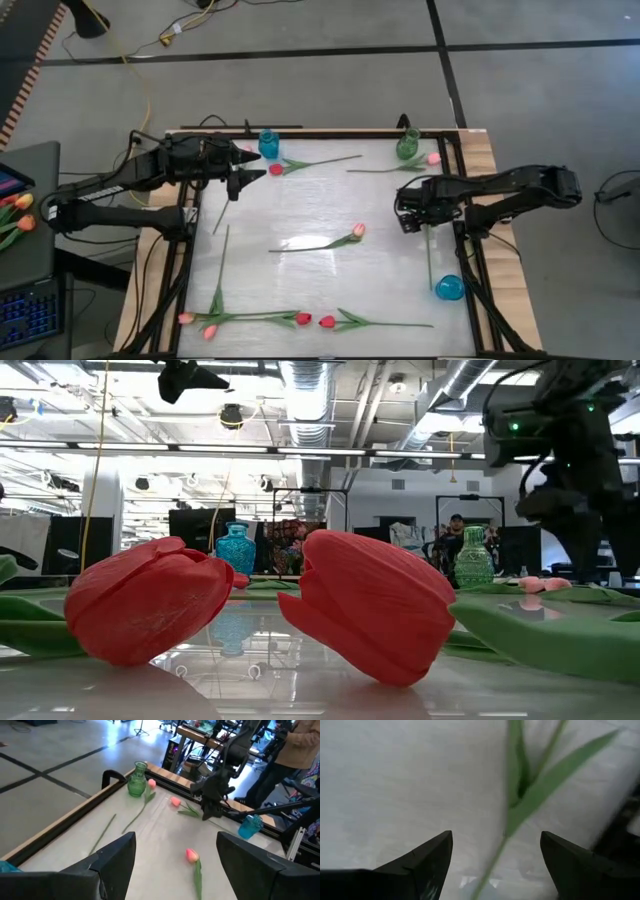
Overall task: Sort flowers into vase by color
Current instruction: Put the middle right pink flower into the green vase
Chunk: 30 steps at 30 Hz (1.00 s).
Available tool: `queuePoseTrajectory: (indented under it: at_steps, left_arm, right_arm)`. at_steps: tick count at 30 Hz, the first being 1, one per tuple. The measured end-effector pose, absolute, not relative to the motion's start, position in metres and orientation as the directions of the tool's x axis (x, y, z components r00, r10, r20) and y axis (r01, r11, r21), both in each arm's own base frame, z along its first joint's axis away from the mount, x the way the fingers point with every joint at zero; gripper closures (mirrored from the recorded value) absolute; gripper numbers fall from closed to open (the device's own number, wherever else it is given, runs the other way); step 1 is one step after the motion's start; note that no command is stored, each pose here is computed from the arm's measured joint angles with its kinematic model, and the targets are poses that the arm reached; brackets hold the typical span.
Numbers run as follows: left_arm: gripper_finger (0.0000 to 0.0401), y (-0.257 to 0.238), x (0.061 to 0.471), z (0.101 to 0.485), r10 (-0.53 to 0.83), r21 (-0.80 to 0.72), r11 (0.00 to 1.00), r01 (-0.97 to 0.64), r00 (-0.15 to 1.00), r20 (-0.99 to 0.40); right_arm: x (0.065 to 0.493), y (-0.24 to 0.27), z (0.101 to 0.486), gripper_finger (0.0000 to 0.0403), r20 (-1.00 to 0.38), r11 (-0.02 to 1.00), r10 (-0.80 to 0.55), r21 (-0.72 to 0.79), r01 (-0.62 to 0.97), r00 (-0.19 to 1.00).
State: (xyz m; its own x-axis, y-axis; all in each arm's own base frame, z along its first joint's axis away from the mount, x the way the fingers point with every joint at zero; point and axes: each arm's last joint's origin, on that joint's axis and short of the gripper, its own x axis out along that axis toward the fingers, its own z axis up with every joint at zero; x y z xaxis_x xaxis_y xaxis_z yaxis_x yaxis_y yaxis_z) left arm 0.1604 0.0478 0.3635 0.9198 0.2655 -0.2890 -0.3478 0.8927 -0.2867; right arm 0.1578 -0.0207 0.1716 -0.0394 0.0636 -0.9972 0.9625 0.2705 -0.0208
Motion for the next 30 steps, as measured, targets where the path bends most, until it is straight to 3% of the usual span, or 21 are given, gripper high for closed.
queuePoseTrajectory:
  at_steps: [10,14,20,30]
  left_arm:
    - [0.0136,0.048,0.160,0.364,0.289,-0.327,0.866,-0.377,0.913,-0.289]
    - [0.0136,0.048,0.160,0.363,0.289,-0.331,0.865,-0.378,0.913,-0.289]
    - [0.0136,0.048,0.160,0.363,0.288,-0.348,0.857,-0.381,0.913,-0.290]
    - [0.0136,0.048,0.160,0.363,0.288,-0.358,0.851,-0.383,0.912,-0.290]
  right_arm:
    - [0.145,-0.024,0.146,0.0078,-0.996,0.269,0.073,-0.034,0.963,-0.055]
    - [0.149,-0.024,0.145,0.0100,-0.997,0.293,0.080,0.017,0.956,-0.007]
    - [0.149,-0.024,0.145,0.0187,-0.997,0.294,0.080,0.021,0.956,-0.002]
    - [0.150,-0.024,0.145,0.0384,-0.998,0.270,0.060,0.015,0.963,-0.001]
